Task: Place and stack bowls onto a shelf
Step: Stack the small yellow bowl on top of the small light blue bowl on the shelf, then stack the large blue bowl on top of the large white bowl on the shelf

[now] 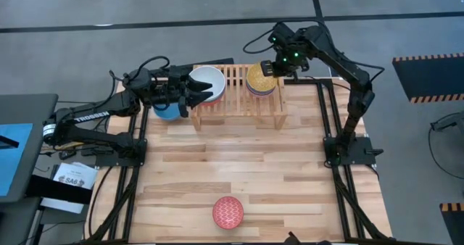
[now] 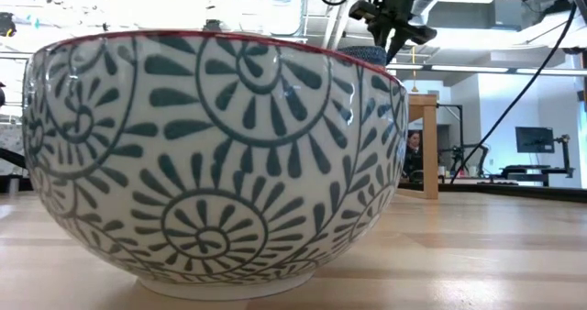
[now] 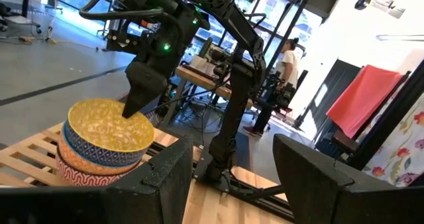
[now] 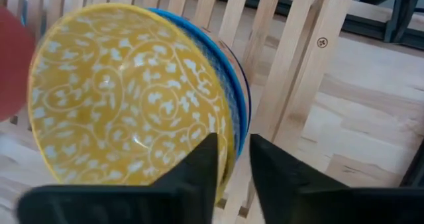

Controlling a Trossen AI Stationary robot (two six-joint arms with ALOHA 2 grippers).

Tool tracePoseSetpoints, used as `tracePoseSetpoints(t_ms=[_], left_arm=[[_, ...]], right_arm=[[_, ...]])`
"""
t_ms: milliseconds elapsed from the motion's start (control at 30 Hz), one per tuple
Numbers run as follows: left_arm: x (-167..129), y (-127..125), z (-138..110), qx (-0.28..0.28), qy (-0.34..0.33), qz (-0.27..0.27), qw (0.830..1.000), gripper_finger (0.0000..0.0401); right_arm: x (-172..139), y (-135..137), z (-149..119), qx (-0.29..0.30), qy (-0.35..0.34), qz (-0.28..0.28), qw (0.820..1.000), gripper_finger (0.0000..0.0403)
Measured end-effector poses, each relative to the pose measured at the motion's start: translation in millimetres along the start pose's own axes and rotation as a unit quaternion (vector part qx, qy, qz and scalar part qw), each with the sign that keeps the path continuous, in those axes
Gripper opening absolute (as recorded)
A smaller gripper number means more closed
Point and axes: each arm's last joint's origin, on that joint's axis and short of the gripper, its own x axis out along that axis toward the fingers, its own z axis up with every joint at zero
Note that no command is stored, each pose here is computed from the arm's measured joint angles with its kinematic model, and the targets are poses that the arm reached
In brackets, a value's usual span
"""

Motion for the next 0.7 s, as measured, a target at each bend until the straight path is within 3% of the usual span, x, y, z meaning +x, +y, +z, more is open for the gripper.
tracePoseSetpoints(t_ms=[267, 533, 700], left_arm=[[0, 0, 0, 0.0, -0.001, 0.001, 1.0, 0.0195], [0, 0, 0, 0.0, 0.0, 0.001, 1.0, 0.0195], [0, 0, 0, 0.012, 0.001, 0.002, 1.0, 0.0195]], right_arm=[[-1, 3, 2, -0.007, -0.015, 0.011, 1.0, 0.0164], [-31, -7, -10, -0.078, -0.059, 0.004, 0.995, 0.0158], [-65, -17, -36, -0.142, -0.086, 0.007, 0.986, 0.0149]])
